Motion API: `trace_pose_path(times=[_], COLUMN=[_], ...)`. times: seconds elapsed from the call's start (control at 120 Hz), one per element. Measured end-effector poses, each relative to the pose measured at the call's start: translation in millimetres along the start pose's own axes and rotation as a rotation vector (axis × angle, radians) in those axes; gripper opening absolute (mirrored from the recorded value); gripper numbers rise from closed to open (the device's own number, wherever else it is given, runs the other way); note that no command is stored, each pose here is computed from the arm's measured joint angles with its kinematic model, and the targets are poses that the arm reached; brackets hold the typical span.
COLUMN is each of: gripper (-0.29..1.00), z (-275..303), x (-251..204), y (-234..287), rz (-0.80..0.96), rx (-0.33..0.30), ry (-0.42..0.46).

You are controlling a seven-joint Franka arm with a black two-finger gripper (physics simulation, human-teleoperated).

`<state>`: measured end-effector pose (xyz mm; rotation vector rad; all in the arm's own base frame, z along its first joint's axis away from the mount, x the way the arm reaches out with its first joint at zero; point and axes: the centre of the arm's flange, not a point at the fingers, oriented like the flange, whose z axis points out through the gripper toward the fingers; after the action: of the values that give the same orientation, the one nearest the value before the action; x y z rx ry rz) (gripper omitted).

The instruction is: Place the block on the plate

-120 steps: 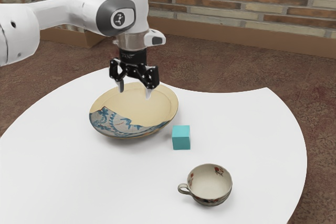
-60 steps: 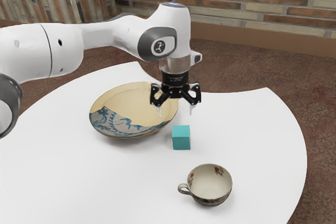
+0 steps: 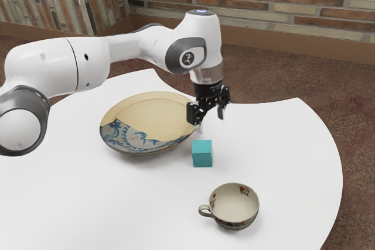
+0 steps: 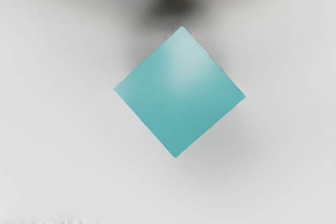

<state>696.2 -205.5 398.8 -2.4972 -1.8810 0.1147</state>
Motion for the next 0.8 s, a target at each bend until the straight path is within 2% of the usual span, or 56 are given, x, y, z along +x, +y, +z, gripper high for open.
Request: trace_pose_path(times=[0.242,0.567,0.8], gripper=[0.70,0.70,0.70], z=[15,23,55], x=[9,24,14], y=[5,6,-11], rz=[-0.306,-0.615,-0.712], rx=[-0.007,-0.010,0.016], ry=[-0.006,-0.010,0.027])
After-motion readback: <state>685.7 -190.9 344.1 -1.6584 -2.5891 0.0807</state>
